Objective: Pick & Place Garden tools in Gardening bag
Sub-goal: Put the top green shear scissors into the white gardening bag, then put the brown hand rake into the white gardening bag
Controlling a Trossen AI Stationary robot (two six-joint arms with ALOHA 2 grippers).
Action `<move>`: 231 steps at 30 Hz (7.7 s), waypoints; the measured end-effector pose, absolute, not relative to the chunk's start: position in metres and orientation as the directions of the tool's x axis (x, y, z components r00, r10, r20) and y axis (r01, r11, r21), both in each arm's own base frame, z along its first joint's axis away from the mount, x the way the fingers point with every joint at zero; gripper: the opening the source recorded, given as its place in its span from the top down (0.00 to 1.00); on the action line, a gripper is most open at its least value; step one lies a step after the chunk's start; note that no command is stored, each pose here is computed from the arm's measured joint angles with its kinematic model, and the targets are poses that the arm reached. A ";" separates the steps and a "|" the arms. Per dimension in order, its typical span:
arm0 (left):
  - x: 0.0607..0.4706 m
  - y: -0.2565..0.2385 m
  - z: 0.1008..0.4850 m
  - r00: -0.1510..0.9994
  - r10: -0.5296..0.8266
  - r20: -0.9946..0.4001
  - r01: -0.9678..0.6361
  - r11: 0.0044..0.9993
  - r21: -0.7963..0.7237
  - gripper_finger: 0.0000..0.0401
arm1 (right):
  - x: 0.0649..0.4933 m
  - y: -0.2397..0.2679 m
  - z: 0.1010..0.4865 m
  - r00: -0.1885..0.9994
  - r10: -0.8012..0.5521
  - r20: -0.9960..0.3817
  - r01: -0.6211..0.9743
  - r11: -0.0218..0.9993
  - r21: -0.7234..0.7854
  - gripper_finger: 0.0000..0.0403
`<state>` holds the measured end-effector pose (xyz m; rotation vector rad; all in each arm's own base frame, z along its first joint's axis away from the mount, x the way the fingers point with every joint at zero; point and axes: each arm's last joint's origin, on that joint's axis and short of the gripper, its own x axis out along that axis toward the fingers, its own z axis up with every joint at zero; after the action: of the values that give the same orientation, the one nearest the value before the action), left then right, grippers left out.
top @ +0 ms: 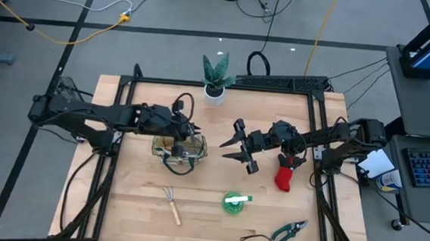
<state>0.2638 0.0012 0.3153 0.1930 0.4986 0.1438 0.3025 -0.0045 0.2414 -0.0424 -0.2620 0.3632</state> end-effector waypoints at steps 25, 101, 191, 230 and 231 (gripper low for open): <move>0.229 0.005 0.295 0.624 0.294 -0.724 -0.212 0.956 0.205 0.88 | 0.302 -0.004 0.241 0.901 0.357 0.245 -0.344 0.934 -0.094 0.65; 0.280 0.004 0.174 0.079 0.107 -0.991 -0.031 0.994 0.105 0.64 | 0.304 -0.004 0.237 0.911 0.357 0.207 -0.355 0.934 -0.051 0.65; 0.239 -0.133 0.254 0.554 -0.206 -0.807 0.429 0.901 0.065 0.76 | 0.305 0.016 0.204 0.899 0.422 -0.119 -0.406 0.904 0.136 0.54; 0.270 -0.170 0.163 0.302 -0.225 -0.926 0.690 0.722 0.050 0.60 | 0.304 0.016 0.201 0.895 0.422 -0.143 -0.406 0.905 0.126 0.54; 0.271 -0.171 0.161 0.300 -0.230 -0.926 0.692 0.721 0.045 0.60 | 0.304 0.016 0.201 0.895 0.422 -0.144 -0.406 0.905 0.126 0.54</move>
<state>0.2711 -0.1707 0.1610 0.4890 1.1065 -0.6450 0.3044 0.0164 0.2014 0.0941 0.1697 0.4301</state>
